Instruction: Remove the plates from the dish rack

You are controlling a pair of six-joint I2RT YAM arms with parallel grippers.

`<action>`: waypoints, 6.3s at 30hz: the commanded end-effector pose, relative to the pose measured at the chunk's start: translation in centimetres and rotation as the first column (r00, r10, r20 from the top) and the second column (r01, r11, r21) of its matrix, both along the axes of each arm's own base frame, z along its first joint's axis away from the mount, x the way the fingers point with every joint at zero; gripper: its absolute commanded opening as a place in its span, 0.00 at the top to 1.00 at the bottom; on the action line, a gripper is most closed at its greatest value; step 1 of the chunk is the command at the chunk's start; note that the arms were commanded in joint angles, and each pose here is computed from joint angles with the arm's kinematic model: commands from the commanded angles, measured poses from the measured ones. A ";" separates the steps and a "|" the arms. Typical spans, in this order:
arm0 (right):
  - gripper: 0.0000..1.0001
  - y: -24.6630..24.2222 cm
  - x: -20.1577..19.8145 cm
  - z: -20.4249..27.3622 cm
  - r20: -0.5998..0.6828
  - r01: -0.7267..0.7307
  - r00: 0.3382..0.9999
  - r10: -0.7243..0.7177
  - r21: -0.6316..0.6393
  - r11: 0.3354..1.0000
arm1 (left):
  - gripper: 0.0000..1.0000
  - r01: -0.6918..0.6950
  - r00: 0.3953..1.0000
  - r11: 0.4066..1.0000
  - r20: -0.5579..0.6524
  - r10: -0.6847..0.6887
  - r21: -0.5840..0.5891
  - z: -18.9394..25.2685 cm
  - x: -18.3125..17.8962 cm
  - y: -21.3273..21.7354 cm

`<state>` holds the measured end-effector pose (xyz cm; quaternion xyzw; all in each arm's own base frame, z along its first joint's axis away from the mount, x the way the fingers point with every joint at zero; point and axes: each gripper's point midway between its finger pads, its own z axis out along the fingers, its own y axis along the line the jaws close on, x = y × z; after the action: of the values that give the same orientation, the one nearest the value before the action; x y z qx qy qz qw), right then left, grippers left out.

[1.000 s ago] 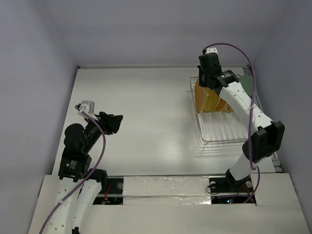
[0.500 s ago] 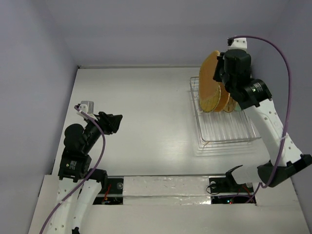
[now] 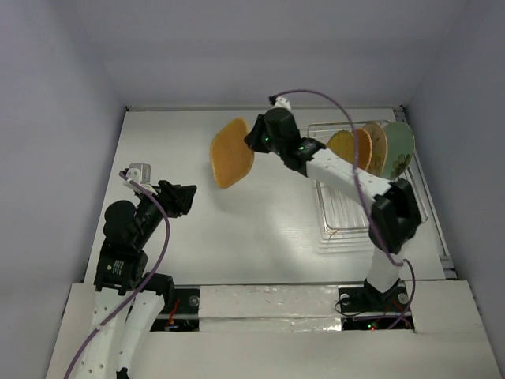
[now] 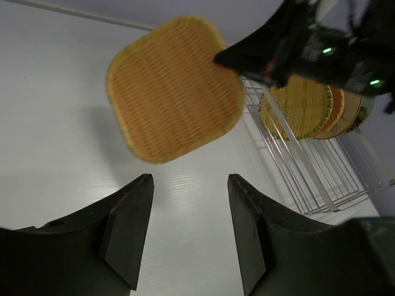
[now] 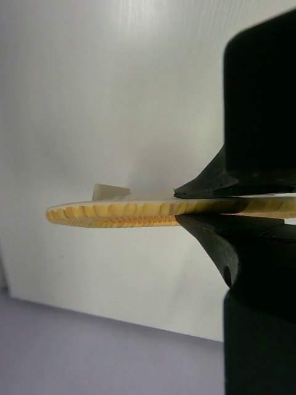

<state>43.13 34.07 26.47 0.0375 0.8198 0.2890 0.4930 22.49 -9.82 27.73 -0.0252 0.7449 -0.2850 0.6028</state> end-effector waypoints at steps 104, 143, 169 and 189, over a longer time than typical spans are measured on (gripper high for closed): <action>1.00 -42.2 -5.2 12.2 0.271 0.722 0.654 -0.706 -0.503 0.475 | 0.81 0.029 0.992 0.999 0.126 -0.025 -0.036 2.9 -1.9 -0.6; 1.00 -14.0 -13.3 5.4 0.092 -0.166 0.982 0.165 0.009 0.986 | 0.79 -0.021 0.995 0.999 0.094 0.024 -0.031 2.1 -0.9 0.4; 0.94 -9.5 -13.4 -15.3 -0.264 -0.257 0.941 0.210 -0.158 0.953 | 0.76 -0.045 0.995 0.999 0.087 0.047 -0.021 1.9 -0.3 1.0; 0.36 -9.7 -12.6 -14.6 -0.261 -0.191 0.958 0.120 -0.267 0.944 | 0.75 -0.035 0.996 0.999 0.081 0.036 -0.018 1.8 -0.2 0.8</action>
<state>28.93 22.66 5.05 -0.0632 0.9391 0.1633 0.2956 21.90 -8.91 28.90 -0.0388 0.7265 -0.2790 0.6267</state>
